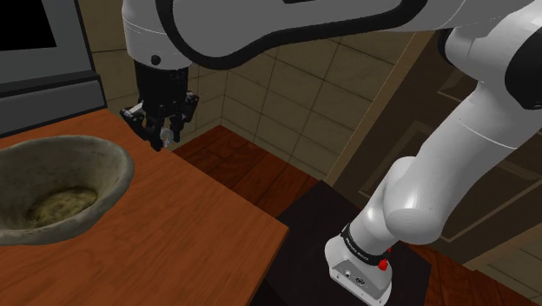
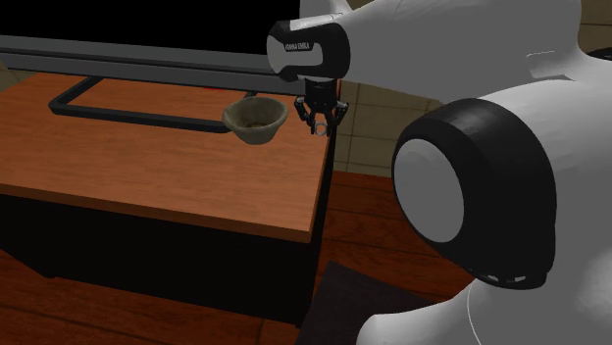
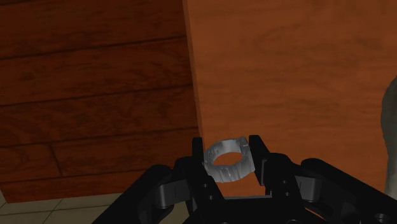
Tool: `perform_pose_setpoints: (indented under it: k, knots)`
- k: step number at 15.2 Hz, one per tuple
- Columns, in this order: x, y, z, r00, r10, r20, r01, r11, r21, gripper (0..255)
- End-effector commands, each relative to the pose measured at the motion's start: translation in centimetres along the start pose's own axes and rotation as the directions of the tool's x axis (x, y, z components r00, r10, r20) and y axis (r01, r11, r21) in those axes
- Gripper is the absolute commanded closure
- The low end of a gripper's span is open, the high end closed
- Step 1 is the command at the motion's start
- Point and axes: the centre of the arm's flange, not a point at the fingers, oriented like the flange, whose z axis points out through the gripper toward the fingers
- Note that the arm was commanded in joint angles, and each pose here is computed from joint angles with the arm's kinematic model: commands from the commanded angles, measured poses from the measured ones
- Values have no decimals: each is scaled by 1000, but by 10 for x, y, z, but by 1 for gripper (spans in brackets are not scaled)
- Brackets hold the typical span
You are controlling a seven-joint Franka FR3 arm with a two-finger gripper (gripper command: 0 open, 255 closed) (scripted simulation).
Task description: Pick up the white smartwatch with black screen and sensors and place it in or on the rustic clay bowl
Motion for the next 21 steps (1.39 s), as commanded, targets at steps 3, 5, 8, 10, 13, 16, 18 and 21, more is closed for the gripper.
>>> perform_pose_setpoints:
  k: [3, 5, 8, 10, 13, 16, 18, 21]
  knots:
    - [1, 0, -21, 1000, 0, 0, 0, 1000, 0, 255]
    - [1, 0, -31, 1000, 0, 0, 0, 1000, 0, 255]
    - [2, 1, -47, 1000, 0, 0, 0, 1000, 0, 255]
    - [3, 1, -58, 1000, 0, 0, 0, 1000, 0, 255]
    - [4, 1, -73, 1000, 0, 0, 0, 1000, 0, 255]
    - [4, 2, -89, 1000, 0, 0, 0, 1000, 0, 255]
    - [5, 2, -100, 1000, 0, 0, 0, 1000, 0, 255]
    - [6, 2, -116, 1000, 0, 0, 0, 1000, 0, 255]
